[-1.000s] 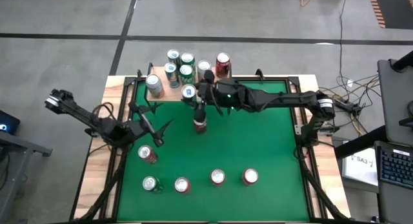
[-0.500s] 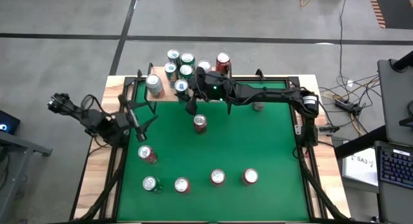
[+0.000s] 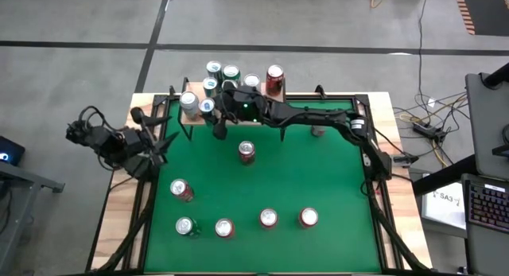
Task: Place canned beverage on shelf
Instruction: Put the blue can on the shelf
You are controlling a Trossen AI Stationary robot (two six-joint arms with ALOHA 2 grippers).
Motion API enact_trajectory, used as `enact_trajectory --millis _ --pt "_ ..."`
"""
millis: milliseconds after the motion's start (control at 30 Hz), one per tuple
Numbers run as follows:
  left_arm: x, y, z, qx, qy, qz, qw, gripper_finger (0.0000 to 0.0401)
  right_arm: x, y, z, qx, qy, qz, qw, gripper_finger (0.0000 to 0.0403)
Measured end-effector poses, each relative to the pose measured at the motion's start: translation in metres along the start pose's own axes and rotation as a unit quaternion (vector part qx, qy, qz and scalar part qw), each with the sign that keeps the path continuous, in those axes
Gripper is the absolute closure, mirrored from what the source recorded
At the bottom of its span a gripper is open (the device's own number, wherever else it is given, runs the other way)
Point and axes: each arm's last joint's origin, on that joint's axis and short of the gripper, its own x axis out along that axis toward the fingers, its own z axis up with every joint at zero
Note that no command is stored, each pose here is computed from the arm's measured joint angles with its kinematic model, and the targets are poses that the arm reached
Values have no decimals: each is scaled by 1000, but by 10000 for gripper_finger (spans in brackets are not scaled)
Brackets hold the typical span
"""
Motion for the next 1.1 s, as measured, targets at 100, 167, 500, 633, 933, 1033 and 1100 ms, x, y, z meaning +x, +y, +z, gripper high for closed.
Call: enact_trajectory --millis 100,167,500,633,933,1033,1100 --pt "-2 3 -1 -1 0 0 1000 169 6 1 -7 -7 10 -2 1000 177" --pt "-4 4 -1 -3 -1 0 1000 169 6 1 -8 -4 12 -3 1000 177" --pt "-6 7 -2 -9 -4 2 1000 169 5 -1 -9 5 14 -42 999 177" --pt "-5 7 -2 -8 -3 1 1000 169 6 0 -11 12 13 -44 999 177" --pt "-5 6 -2 -7 -2 1 1000 169 6 -2 -21 23 8 -97 995 177" --pt "-5 6 -2 -6 -2 1 1000 169 7 -2 -27 29 20 -112 993 177" --pt "-5 6 -2 -5 -2 1 1000 169 7 -3 -28 41 21 -112 993 177"
